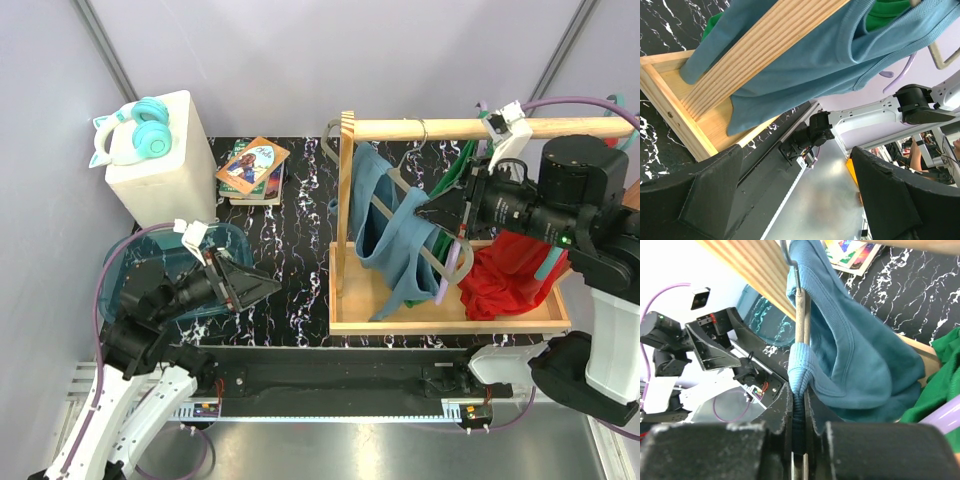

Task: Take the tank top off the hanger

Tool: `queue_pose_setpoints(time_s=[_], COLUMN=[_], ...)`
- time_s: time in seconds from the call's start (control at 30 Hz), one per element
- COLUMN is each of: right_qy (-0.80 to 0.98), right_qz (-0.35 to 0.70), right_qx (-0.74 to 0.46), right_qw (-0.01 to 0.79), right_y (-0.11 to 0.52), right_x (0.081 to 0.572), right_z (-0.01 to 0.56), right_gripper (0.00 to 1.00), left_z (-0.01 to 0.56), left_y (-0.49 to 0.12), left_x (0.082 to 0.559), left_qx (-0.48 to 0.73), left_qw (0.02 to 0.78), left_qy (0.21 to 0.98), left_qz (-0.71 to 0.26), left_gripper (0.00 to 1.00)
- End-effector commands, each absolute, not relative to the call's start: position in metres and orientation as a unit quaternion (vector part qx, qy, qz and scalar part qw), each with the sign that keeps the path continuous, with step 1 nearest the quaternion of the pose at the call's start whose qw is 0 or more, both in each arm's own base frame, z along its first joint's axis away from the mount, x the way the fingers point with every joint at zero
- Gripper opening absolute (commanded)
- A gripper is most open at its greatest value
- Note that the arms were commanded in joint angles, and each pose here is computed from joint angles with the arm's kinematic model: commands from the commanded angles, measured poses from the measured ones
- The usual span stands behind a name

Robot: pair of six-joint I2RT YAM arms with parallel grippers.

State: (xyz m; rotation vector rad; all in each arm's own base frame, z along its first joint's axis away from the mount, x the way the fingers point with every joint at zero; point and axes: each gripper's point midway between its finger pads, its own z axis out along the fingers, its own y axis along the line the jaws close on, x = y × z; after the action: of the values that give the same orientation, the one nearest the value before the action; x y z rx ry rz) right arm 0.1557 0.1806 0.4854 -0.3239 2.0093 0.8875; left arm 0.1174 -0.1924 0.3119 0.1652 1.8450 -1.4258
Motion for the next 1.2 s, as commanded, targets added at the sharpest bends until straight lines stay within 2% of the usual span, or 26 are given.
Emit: queue_pose_setpoints(time_s=[0.0, 0.3, 0.6, 0.9, 1.17], right_qy=[0.782, 0.767, 0.764, 0.757, 0.758], right_qz=[0.408, 0.401, 0.41, 0.434, 0.45], right_qx=[-0.127, -0.095, -0.106, -0.145, -0.174], right_qw=[0.453, 0.491, 0.487, 0.467, 0.439], right_y=[0.187, 0.167, 0.152, 0.131, 0.118], right_x=[0.143, 0.139, 0.112, 0.061, 0.024], right_z=[0.514, 0.531, 0.527, 0.504, 0.475], right_gripper=[0.0, 0.0, 0.0, 0.0, 0.0], left_z=[0.331, 0.341, 0.353, 0.4, 0.47], left_y=[-0.193, -0.197, -0.216, -0.271, -0.307], left_x=[0.108, 0.102, 0.11, 0.089, 0.052], left_qx=[0.087, 0.109, 0.138, 0.206, 0.263], left_qw=[0.404, 0.397, 0.371, 0.373, 0.433], left_qy=[0.702, 0.696, 0.693, 0.654, 0.591], left_qz=[-0.58, -0.588, -0.603, -0.626, -0.628], left_gripper=[0.93, 0.93, 0.92, 0.89, 0.86])
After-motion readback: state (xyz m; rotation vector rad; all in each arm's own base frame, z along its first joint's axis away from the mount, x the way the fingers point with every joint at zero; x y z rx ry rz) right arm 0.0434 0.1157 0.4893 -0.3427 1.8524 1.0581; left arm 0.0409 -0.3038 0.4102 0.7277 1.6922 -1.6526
